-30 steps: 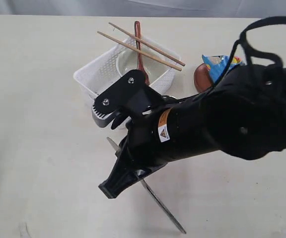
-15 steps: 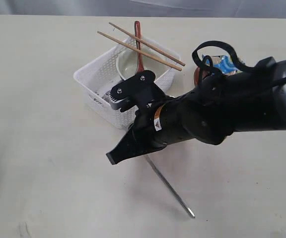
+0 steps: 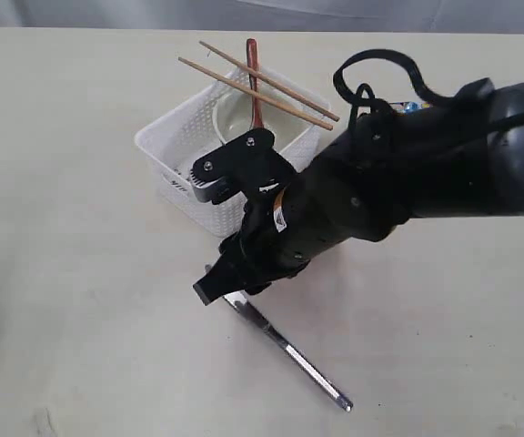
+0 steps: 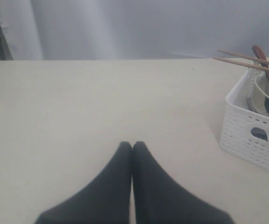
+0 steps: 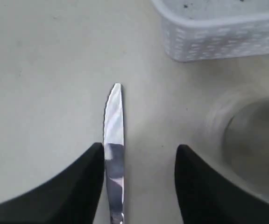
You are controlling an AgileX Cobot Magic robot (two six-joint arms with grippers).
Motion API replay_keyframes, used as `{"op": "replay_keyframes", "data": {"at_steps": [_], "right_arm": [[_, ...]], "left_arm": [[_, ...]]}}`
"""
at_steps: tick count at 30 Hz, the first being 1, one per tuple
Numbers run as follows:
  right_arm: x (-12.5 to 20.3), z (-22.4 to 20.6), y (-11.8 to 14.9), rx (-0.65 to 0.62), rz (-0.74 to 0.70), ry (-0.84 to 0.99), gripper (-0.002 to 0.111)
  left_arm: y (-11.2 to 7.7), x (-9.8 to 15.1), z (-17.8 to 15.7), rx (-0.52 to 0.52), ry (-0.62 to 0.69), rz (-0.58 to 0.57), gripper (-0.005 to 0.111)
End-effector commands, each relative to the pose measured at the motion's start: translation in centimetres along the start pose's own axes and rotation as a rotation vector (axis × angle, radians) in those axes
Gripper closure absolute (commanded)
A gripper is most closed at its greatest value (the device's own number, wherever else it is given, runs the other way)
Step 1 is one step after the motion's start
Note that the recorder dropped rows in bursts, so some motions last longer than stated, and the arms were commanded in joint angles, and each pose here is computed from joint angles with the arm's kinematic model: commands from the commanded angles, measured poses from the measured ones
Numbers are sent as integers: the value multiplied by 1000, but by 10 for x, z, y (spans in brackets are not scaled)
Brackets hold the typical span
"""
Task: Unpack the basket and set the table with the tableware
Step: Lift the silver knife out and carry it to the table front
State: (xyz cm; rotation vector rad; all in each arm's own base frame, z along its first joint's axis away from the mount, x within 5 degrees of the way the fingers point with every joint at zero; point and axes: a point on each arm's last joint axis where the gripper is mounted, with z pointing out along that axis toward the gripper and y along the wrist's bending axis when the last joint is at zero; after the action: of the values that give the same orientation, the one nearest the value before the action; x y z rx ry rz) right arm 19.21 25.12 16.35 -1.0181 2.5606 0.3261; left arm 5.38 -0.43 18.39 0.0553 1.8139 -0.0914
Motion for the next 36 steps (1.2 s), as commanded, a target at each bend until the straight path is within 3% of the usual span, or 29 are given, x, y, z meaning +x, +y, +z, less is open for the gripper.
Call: {"op": "replay_keyframes", "data": {"at_steps": [1, 5, 10, 14, 17, 23, 31, 36], "right_arm": [[-7, -32, 0, 18, -17, 116, 62], [27, -65, 6, -90, -132, 289, 62], [51, -60, 7, -160, -208, 293, 62], [46, -46, 6, -144, -211, 237, 62], [49, -28, 7, -141, -205, 293, 62], [54, 1, 25, -136, -239, 303, 62], [54, 15, 14, -17, -260, 303, 62], [56, 24, 13, -8, -255, 318, 62]], "left_arm": [[0, 0, 0, 6, -6, 7, 107], [0, 0, 0, 6, -6, 7, 107], [0, 0, 0, 6, -6, 7, 107], [0, 0, 0, 6, -6, 7, 107], [0, 0, 0, 6, -6, 7, 107], [0, 0, 0, 6, -6, 7, 107], [0, 0, 0, 6, -6, 7, 107], [0, 0, 0, 6, -6, 7, 107]]}}
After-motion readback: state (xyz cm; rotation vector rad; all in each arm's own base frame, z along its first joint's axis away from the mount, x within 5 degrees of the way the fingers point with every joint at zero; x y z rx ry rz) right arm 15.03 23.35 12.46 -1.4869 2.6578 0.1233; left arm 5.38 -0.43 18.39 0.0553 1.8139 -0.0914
